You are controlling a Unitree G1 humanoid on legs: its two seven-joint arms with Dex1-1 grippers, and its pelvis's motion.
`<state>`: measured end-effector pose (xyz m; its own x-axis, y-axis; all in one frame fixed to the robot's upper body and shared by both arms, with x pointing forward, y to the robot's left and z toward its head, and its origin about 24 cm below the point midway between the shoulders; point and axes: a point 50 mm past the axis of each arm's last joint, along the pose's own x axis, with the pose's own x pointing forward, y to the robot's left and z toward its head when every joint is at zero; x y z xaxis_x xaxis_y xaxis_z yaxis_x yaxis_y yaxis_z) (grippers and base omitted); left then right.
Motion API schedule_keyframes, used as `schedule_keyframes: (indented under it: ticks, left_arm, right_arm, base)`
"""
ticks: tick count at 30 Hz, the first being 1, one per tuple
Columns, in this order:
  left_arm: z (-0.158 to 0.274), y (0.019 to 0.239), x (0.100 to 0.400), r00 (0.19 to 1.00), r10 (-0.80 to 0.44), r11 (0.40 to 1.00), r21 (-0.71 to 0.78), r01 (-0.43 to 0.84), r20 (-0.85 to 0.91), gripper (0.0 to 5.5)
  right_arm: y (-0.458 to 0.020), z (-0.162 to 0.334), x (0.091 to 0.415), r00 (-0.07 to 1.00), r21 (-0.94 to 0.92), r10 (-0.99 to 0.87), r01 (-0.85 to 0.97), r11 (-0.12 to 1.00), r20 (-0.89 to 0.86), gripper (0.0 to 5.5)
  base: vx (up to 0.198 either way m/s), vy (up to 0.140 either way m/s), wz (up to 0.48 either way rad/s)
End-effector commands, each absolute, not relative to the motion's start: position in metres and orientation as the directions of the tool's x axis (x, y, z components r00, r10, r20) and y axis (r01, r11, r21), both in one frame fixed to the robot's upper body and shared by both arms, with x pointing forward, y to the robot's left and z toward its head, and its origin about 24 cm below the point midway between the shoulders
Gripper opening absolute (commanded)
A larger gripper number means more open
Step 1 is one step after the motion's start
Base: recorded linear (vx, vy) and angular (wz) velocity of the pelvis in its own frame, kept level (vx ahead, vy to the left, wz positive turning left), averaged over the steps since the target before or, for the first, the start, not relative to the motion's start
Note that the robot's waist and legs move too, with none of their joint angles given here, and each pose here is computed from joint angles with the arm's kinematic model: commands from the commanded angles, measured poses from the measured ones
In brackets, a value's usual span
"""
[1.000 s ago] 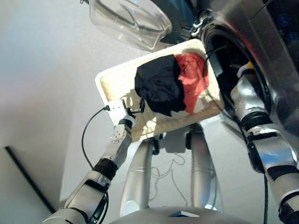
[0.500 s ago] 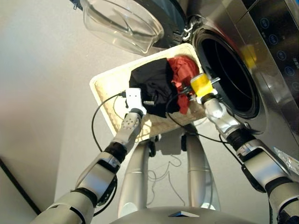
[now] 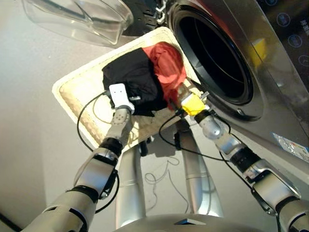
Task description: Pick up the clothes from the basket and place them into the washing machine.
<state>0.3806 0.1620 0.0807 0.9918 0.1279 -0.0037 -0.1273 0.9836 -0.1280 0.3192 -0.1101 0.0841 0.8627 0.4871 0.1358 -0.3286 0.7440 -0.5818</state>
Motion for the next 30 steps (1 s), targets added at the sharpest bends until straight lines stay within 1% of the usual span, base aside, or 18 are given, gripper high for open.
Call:
schedule_keyframes:
  ticks: [1,5,10,13,18,20,22,25,26,27,28,29,30]
  left_arm:
    - [0.099,0.172,0.386,0.982,0.175,0.970,-0.182,-0.161,0.065,0.00]
    - [0.104,0.167,0.383,0.982,0.143,0.967,-0.230,-0.112,0.124,0.00]
    - [0.103,0.157,0.372,0.979,0.103,0.960,-0.275,-0.052,0.176,0.00]
    - [0.102,0.148,0.364,0.976,0.061,0.948,-0.319,0.009,0.209,0.00]
    - [0.098,0.133,0.345,0.966,-0.012,0.910,-0.398,0.118,0.257,0.00]
    - [0.100,0.126,0.336,0.955,-0.062,0.880,-0.436,0.189,0.289,0.00]
    - [0.101,0.123,0.329,0.946,-0.091,0.861,-0.453,0.231,0.310,0.00]
    - [0.108,0.117,0.318,0.923,-0.149,0.815,-0.484,0.317,0.355,0.00]
    - [0.110,0.112,0.314,0.912,-0.179,0.786,-0.504,0.359,0.369,0.00]
    - [0.113,0.111,0.311,0.902,-0.194,0.776,-0.502,0.382,0.386,0.00]
    - [0.117,0.109,0.308,0.890,-0.212,0.753,-0.513,0.412,0.404,0.00]
    - [0.122,0.106,0.304,0.874,-0.230,0.720,-0.529,0.448,0.427,0.00]
    - [0.126,0.105,0.301,0.864,-0.240,0.705,-0.532,0.468,0.442,0.00]
  right_arm:
    - [-0.095,0.106,0.306,0.784,-0.534,0.559,-0.360,0.765,0.272,5.50]
    - [-0.103,0.095,0.308,0.808,-0.551,0.543,-0.352,0.757,0.228,5.50]
    - [-0.108,0.086,0.309,0.821,-0.628,0.539,-0.322,0.709,0.188,5.50]
    - [-0.112,0.082,0.311,0.833,-0.693,0.526,-0.279,0.665,0.170,5.50]
    - [-0.116,0.074,0.315,0.848,-0.770,0.513,-0.238,0.592,0.132,5.50]
    - [-0.114,0.074,0.316,0.836,-0.824,0.534,-0.214,0.525,0.123,5.50]
    - [-0.114,0.075,0.317,0.829,-0.855,0.546,-0.192,0.482,0.121,5.50]
    - [-0.111,0.080,0.320,0.809,-0.903,0.575,-0.147,0.403,0.124,5.50]
    - [-0.107,0.084,0.321,0.796,-0.917,0.591,-0.128,0.378,0.132,5.50]
    - [-0.106,0.085,0.323,0.793,-0.923,0.595,-0.121,0.366,0.132,5.50]
    - [-0.102,0.087,0.324,0.784,-0.931,0.608,-0.115,0.347,0.129,5.50]
    - [-0.098,0.090,0.325,0.774,-0.936,0.619,-0.107,0.336,0.134,5.50]
    - [-0.095,0.092,0.327,0.770,-0.937,0.622,-0.101,0.333,0.138,5.50]
  base:
    - [0.000,0.000,0.000]
    - [0.014,0.002,0.000]
    - [0.011,0.003,0.003]
    - [0.001,-0.004,0.060]
    - [0.009,-0.020,0.196]
    - [0.012,-0.017,0.194]
    - [0.000,0.000,0.000]
    - [0.000,0.000,0.000]
    - [0.000,0.000,0.000]
    - [-0.001,-0.023,0.188]
    - [0.002,-0.014,0.242]
    - [-0.004,-0.019,0.262]
    - [-0.014,-0.021,0.211]
